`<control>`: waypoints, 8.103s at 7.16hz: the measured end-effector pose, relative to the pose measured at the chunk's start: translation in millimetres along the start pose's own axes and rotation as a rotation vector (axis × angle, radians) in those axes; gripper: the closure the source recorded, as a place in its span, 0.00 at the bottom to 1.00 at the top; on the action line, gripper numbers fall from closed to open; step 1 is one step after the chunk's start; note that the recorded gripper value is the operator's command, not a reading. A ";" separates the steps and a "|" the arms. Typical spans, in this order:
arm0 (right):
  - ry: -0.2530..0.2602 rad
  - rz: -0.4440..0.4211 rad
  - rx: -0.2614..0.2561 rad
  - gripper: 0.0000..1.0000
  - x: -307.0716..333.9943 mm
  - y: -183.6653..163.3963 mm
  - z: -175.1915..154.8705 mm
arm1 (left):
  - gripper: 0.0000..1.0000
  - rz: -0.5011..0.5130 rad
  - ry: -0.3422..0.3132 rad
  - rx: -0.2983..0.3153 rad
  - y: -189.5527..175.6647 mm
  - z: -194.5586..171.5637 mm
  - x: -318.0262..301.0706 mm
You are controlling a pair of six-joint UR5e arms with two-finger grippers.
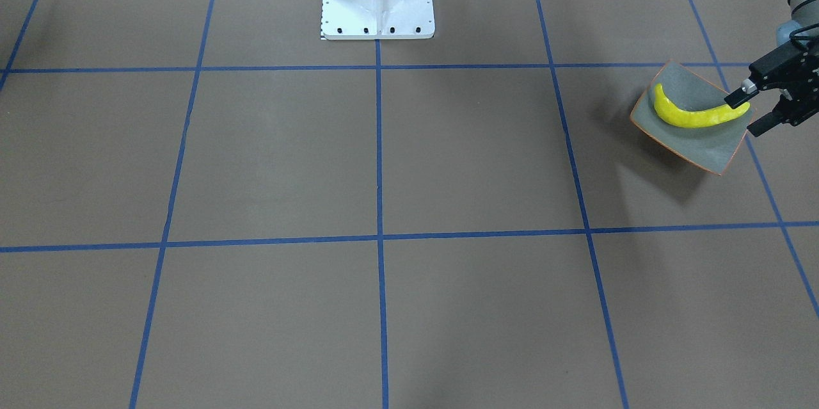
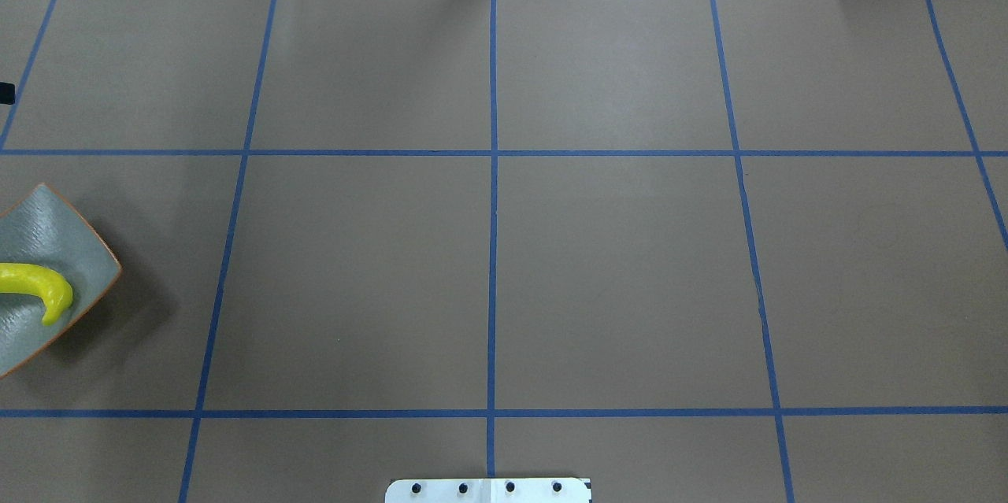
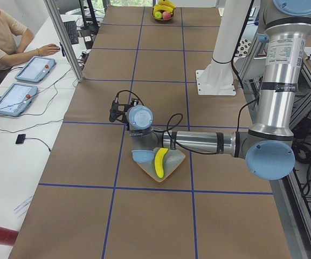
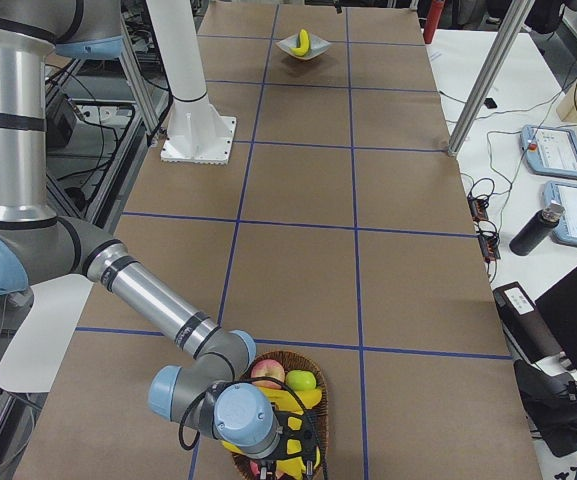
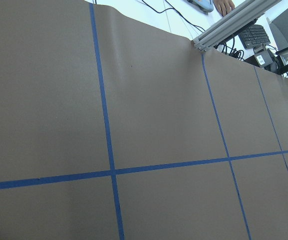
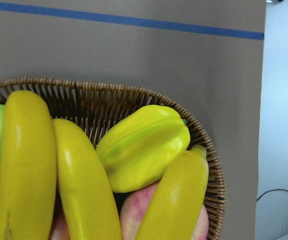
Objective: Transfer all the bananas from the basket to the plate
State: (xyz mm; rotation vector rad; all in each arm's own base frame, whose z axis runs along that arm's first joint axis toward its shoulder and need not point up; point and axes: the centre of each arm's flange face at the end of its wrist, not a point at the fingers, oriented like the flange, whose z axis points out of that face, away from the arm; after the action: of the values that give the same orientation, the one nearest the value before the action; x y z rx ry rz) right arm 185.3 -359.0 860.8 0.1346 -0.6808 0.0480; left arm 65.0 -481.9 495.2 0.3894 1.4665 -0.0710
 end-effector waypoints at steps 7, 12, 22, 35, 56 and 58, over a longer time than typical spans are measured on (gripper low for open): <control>-0.021 0.049 -0.014 0.60 -10.4 0.4 14.8 | 0.01 0.000 -0.002 0.005 -0.2 -0.4 -0.9; 0.021 -0.001 -0.008 1.00 -11.9 -2.2 21.3 | 0.01 -0.004 -0.004 0.004 -0.5 0.4 -2.4; -0.014 0.072 0.256 1.00 -130.9 -133.8 -104.1 | 0.01 -0.027 -0.054 0.116 -58.7 53.2 45.5; -0.547 0.417 0.235 1.00 -778.1 -228.2 -156.9 | 0.01 0.144 0.147 -0.082 5.6 252.1 308.7; -0.669 0.355 0.326 0.00 -851.9 -140.6 -143.9 | 1.00 0.215 0.191 -0.153 65.7 243.0 244.7; -0.493 0.305 0.302 0.00 -776.5 -167.0 -121.9 | 1.00 0.335 0.113 -0.165 36.6 169.8 159.8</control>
State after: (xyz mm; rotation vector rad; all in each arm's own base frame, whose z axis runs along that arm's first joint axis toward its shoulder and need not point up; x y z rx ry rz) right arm -326.7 -507.5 259.6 0.3392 -1.1815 0.4220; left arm 255.4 -468.4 356.2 0.5049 1.4870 0.3434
